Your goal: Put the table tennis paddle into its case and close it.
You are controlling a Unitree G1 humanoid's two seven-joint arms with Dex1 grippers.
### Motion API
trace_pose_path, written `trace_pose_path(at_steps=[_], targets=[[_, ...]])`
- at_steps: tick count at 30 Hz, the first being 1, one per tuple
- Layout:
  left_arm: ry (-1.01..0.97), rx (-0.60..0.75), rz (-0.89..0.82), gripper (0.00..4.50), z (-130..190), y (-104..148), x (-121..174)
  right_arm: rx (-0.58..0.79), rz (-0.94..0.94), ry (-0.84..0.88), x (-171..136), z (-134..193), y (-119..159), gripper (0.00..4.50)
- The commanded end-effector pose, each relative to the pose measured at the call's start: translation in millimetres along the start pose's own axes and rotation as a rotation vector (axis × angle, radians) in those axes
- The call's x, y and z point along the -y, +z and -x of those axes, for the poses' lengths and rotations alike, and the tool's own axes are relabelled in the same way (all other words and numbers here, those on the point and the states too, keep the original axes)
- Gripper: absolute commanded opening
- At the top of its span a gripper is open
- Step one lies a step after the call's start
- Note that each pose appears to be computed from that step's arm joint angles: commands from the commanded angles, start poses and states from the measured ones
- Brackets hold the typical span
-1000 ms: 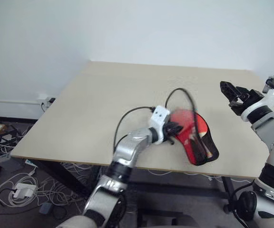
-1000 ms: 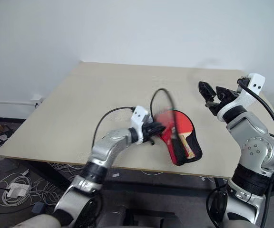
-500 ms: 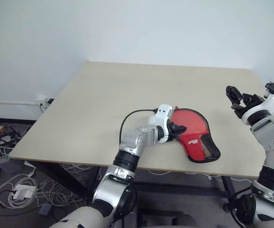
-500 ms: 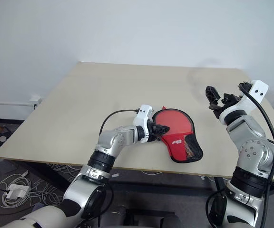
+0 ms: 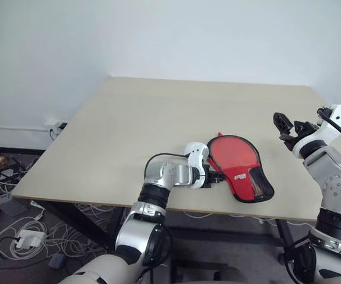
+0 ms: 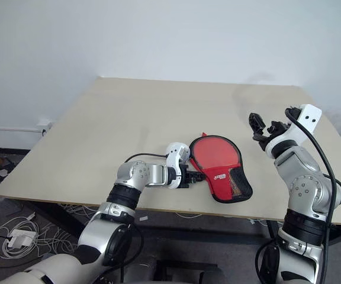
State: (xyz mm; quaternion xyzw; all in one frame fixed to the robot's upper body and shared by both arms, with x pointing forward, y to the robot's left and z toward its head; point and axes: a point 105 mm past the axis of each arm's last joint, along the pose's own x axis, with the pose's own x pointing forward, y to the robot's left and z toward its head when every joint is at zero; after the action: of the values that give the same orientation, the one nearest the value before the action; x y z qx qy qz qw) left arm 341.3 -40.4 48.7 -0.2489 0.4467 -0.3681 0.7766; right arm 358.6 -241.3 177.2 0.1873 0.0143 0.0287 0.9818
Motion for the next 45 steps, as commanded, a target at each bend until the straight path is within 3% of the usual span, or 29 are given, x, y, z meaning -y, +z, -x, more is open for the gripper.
trace_pose_path(at_steps=[1,6,8,10,15,23,30,33,40,45], targets=[[-0.185,-0.008,-0.002,1.3,-28,2,74,0.053,0.007,-0.011,0,2,11,4.3],[-0.291,-0.044,-0.005,1.3,-31,0,99,0.054,0.011,-0.028,3,3,9,4.3],[-0.314,-0.057,-0.007,1.63,-33,-4,104,0.054,0.014,-0.037,4,4,8,4.33],[-0.311,-0.074,0.005,2.09,-36,-9,105,0.055,0.014,-0.042,5,5,8,4.33],[-0.316,-0.106,0.057,3.8,-41,-15,106,0.047,0.033,-0.059,8,7,5,4.33],[-0.338,-0.112,0.145,3.8,-48,-18,109,0.036,0.072,-0.086,11,10,3,4.33],[-0.356,-0.188,0.112,3.8,-53,-34,116,0.029,0.081,-0.116,14,13,0,4.33],[-0.351,-0.207,0.094,3.21,-55,-42,115,0.031,0.079,-0.126,15,13,0,4.33],[-0.333,-0.23,0.096,0.8,-53,-45,107,0.038,0.074,-0.157,21,13,1,4.33],[-0.324,-0.198,0.149,0.8,-51,-35,100,0.041,0.069,-0.172,24,12,0,4.33]])
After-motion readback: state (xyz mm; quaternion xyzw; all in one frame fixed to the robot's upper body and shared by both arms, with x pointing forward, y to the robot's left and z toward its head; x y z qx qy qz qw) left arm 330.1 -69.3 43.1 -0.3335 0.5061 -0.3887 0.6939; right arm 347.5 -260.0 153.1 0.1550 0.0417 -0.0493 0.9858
